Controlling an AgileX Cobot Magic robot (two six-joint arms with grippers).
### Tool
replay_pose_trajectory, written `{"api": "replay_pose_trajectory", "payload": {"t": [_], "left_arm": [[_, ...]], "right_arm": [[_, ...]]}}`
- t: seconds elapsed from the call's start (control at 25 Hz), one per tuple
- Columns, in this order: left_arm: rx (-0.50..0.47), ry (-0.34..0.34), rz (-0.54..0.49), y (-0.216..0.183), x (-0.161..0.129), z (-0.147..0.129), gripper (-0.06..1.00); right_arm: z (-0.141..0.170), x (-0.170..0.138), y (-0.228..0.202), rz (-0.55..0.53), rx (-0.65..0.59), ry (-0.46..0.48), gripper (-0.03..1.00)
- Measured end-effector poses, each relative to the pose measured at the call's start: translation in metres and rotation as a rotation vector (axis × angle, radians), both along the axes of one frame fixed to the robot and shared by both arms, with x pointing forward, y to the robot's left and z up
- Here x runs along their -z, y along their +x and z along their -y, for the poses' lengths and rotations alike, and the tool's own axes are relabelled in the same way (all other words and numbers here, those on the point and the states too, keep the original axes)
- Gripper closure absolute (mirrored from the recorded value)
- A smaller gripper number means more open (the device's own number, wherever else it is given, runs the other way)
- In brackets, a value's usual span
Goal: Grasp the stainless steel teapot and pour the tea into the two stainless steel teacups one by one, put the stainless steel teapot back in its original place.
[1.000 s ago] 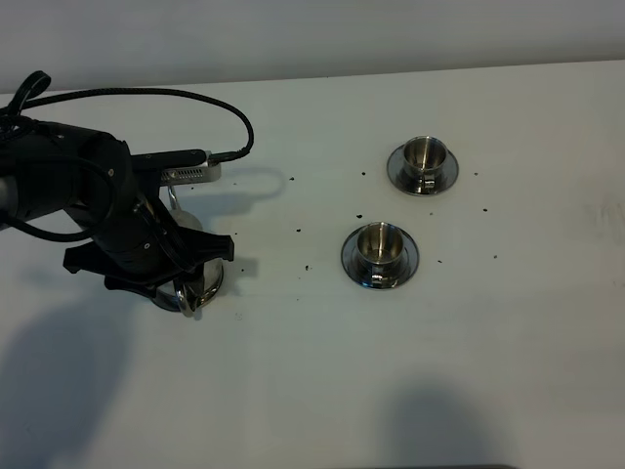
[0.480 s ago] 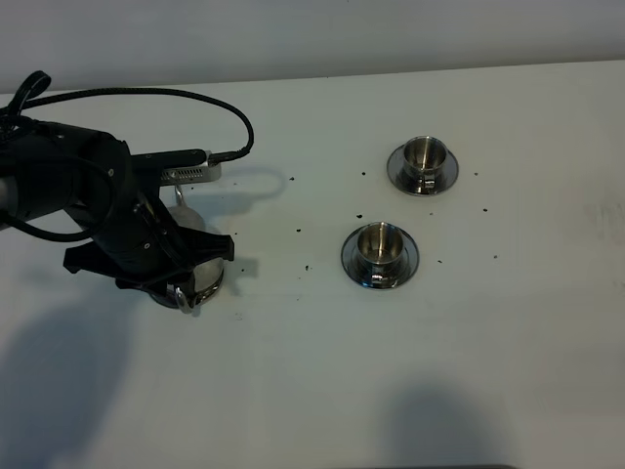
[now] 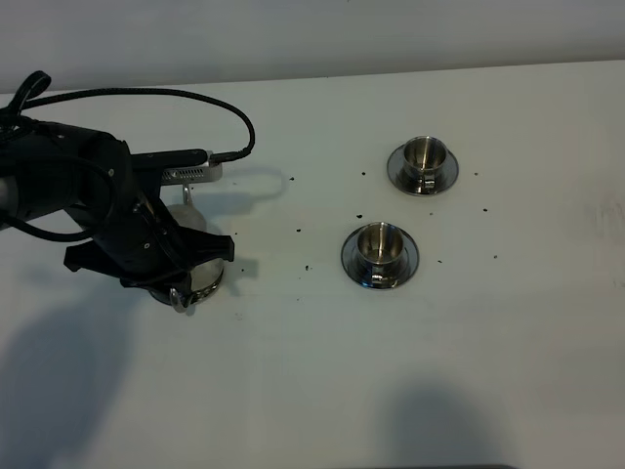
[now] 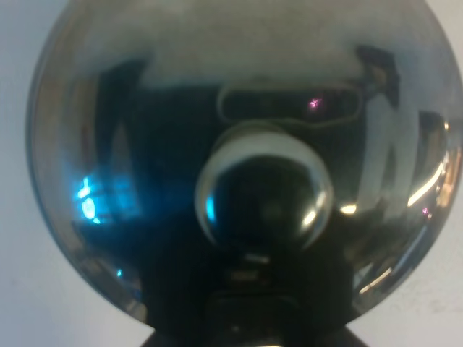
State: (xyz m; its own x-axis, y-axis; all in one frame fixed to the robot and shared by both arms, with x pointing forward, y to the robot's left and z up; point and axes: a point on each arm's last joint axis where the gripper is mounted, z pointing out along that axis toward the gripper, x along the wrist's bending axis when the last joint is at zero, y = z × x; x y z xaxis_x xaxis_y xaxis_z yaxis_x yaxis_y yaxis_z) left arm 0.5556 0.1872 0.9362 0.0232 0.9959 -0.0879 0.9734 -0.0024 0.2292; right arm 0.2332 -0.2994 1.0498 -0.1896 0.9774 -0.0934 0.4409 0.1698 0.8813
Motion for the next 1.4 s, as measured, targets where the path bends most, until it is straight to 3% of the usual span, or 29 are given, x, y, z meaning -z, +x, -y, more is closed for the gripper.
{"api": "replay_pose_trajectory", "payload": {"t": [0.56,1.16,1.4], "left_arm": [[0.139,0.032,0.015,0.000,0.000,0.000,0.72],[0.215,0.061,0.096,-0.006,-0.031,-0.005,0.72],[0.363,0.094,0.167,-0.005,-0.040,-0.004,0.72]], "right_arm": [[0.000,0.000,0.000,0.000,0.000,0.000,0.51],[0.000,0.000,0.000,0.000,0.000,0.000,0.51],[0.000,0.000,0.000,0.000,0.000,0.000,0.51]]}}
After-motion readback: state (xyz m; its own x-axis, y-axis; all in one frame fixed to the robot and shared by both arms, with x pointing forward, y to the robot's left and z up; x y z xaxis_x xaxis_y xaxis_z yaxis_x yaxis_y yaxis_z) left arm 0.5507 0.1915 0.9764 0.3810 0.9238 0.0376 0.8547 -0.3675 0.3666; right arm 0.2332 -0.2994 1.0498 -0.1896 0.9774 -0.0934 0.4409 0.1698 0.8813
